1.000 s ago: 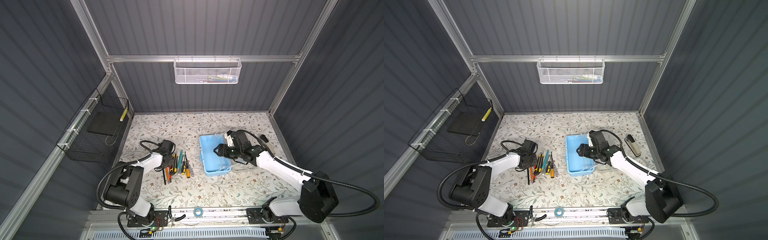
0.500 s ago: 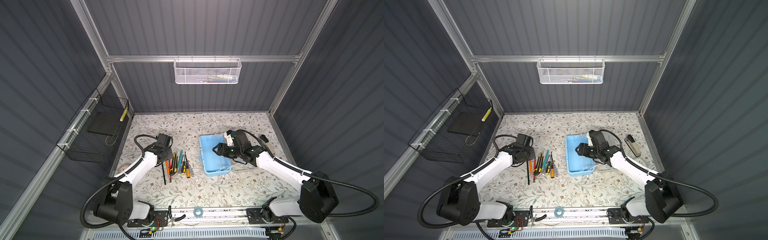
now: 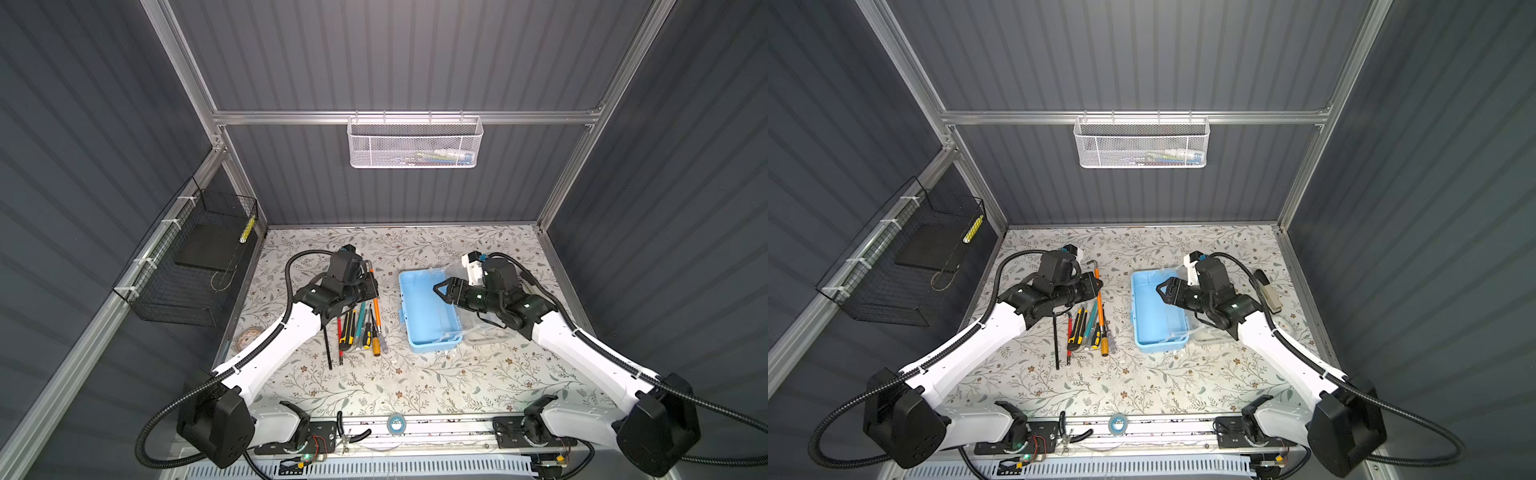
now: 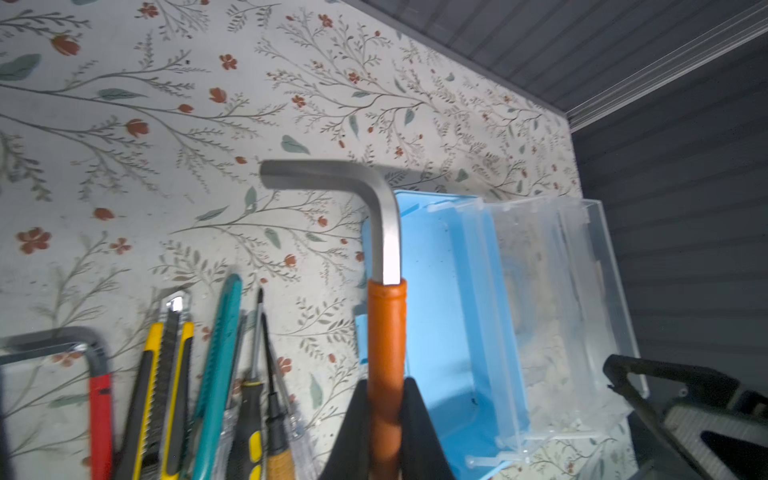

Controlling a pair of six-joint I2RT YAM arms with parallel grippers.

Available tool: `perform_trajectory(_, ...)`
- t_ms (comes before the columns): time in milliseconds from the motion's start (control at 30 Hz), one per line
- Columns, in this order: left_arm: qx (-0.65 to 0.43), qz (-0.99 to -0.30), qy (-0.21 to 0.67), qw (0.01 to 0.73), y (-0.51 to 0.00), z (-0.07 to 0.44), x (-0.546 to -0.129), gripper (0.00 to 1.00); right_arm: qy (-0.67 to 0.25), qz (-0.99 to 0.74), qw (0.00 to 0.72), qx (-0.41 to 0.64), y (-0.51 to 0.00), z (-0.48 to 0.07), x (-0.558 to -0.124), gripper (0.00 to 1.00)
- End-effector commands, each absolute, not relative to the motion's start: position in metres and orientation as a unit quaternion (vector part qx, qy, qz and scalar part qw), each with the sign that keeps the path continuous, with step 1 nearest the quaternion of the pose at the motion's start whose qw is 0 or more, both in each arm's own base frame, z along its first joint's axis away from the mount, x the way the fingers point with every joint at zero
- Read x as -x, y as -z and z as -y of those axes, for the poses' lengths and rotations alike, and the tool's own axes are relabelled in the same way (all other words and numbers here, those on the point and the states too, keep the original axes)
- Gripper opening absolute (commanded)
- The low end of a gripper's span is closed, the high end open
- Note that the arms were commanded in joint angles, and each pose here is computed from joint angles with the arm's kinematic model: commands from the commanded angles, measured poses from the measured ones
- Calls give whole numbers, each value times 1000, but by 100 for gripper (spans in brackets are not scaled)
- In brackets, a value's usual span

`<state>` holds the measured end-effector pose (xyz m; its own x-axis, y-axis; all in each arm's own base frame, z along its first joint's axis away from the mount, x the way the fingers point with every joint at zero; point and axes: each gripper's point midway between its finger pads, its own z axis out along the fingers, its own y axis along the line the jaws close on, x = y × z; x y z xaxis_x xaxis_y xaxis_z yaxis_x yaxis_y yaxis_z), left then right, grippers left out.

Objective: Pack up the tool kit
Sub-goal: 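Lift the orange hex key with the left gripper and carry it over the box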

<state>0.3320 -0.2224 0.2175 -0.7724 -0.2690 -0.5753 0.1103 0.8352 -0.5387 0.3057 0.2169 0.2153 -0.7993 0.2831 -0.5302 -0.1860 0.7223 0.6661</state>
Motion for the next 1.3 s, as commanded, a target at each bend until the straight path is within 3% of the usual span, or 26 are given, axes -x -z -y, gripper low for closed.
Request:
perform_trajectory(0,47,-872,345,344,-236,256,-345,0,-360,-875,321,-47,-215,-200,-303,69)
perform_trajectory(267,-9,-880,353,318,-219,328,-356,0,-360,-862,349,-75,-224,-175,-295,69)
perform_trajectory(533,1,-894,344,286,-175,364,-365,0,-360,-865,340,-75,-218,-176,-296,69)
perform_trajectory(1233,13,-923,329,199,-86,398,-359,0,-350,-876,323,-72,-197,-177,-298,69)
perform_trajectory(1267,12,-924,329,197,-85,399,-359,4,-350,-876,323,-72,-197,-178,-298,69)
